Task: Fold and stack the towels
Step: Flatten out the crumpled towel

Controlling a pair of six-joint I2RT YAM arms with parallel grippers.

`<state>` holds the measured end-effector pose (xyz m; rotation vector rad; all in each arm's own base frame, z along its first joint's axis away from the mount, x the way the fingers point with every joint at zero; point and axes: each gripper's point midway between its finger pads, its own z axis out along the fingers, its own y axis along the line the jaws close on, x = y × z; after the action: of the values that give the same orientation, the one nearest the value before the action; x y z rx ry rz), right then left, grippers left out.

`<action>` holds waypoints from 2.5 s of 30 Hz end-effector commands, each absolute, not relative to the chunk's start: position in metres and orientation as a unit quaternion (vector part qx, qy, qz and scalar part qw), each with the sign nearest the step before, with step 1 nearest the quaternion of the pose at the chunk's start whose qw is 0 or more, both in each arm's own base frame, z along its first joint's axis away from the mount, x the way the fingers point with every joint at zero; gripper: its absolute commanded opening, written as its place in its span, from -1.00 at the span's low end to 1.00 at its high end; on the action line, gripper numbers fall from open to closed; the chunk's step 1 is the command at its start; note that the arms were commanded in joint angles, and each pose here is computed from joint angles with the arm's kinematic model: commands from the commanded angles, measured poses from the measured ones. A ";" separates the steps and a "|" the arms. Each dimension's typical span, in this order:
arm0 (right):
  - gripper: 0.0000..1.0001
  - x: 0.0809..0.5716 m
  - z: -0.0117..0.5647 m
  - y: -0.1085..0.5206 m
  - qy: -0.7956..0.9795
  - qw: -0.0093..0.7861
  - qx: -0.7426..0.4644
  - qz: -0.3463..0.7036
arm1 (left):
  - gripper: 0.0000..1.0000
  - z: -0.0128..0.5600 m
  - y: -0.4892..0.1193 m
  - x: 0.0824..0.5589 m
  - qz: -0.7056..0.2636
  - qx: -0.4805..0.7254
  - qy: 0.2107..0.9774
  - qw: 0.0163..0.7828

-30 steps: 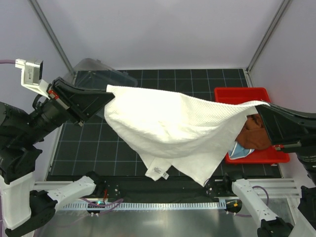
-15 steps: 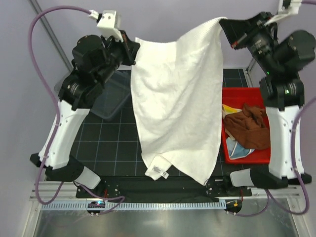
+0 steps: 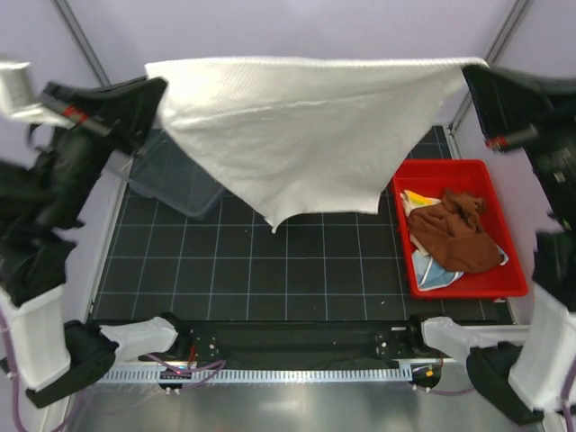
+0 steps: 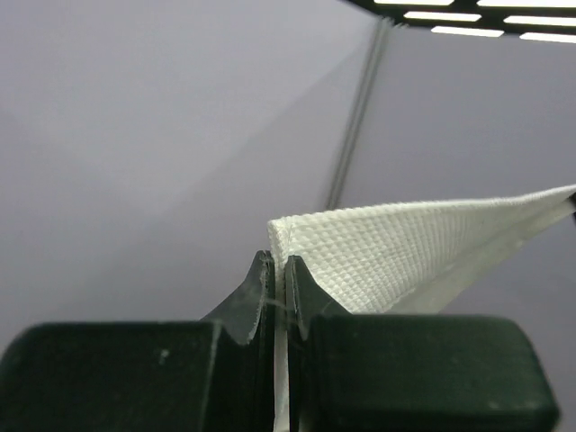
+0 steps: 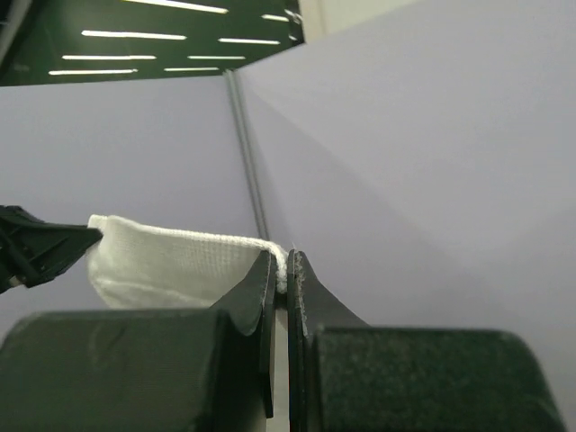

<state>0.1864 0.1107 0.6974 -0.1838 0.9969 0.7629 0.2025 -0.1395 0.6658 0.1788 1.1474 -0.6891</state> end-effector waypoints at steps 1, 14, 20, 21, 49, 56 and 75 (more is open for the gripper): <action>-0.98 0.092 0.718 0.105 0.387 0.830 -0.112 0.386 | -0.99 0.699 -0.131 0.137 -0.417 0.104 0.459 0.778; -0.98 0.026 0.730 0.089 0.340 0.837 -0.074 0.422 | -1.00 0.693 -0.124 0.086 -0.498 0.112 0.460 0.727; -0.98 0.079 0.738 0.070 0.363 0.864 -0.024 0.349 | -1.00 0.675 -0.118 0.160 -0.363 0.063 0.529 0.764; -0.98 0.108 0.732 0.072 0.387 0.857 -0.018 0.339 | -1.00 0.666 -0.121 0.176 -0.341 0.061 0.543 0.765; -0.98 0.591 0.484 0.113 0.570 0.744 -0.081 0.340 | -1.00 0.469 -0.177 0.595 -0.227 0.078 0.638 0.732; -0.98 0.597 0.442 0.122 0.591 0.717 -0.105 0.354 | -1.00 0.439 -0.176 0.599 -0.211 0.090 0.656 0.719; -0.98 0.282 0.541 0.116 0.594 0.728 -0.118 0.320 | -1.00 0.580 -0.155 0.258 -0.341 0.165 0.549 0.745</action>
<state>0.3550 0.1143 0.5031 -0.2055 1.4146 0.7119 0.3629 -0.1610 0.5096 0.2717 1.4197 -0.6581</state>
